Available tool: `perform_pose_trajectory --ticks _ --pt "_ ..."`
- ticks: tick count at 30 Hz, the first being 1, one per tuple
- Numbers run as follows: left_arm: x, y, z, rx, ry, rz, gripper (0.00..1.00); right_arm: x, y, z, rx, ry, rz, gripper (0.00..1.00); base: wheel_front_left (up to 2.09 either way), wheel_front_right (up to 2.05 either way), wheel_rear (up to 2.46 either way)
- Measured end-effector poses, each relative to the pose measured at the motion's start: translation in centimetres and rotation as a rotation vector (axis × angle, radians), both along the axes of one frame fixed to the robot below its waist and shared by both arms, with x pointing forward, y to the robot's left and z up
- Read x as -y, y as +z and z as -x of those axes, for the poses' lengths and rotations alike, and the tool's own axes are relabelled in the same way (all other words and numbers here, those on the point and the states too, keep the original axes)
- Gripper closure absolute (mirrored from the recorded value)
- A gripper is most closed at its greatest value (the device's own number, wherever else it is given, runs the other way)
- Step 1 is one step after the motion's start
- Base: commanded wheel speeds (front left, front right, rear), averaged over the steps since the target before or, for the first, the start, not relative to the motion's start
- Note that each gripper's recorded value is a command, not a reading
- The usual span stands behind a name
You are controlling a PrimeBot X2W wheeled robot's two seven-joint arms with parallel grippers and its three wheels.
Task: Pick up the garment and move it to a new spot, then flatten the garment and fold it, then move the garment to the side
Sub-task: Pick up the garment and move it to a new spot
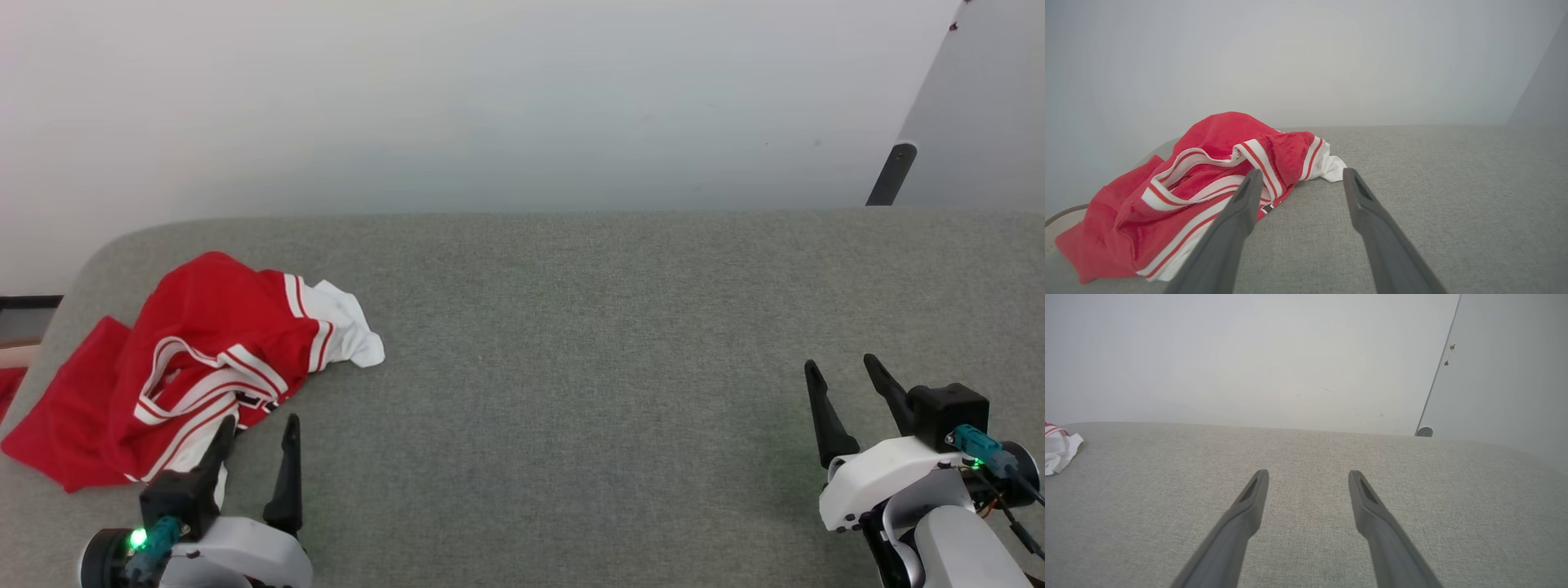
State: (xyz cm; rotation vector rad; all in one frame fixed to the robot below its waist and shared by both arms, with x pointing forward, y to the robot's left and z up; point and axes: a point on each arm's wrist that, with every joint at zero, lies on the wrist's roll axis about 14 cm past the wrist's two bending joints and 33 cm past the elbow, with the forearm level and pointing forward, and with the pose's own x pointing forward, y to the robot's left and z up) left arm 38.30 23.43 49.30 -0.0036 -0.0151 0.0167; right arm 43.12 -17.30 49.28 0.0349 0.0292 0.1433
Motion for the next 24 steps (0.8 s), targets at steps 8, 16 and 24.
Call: perform_pose_trajectory --ticks 8,16,24 --pt "-0.9 0.5 0.5 0.016 0.029 0.016 0.0 -1.2 0.2 -0.4 0.003 0.026 -0.032 0.0 0.0 0.0 0.0" --pt "-4.0 0.5 3.1 0.018 0.132 0.015 0.0 -5.6 0.0 -1.1 -0.007 0.142 -0.037 0.0 0.0 0.0 0.0" --pt "-8.9 0.1 8.2 0.009 0.307 0.006 0.0 -14.1 -0.2 -0.9 -0.024 0.359 -0.041 0.0 0.0 0.0 0.0"
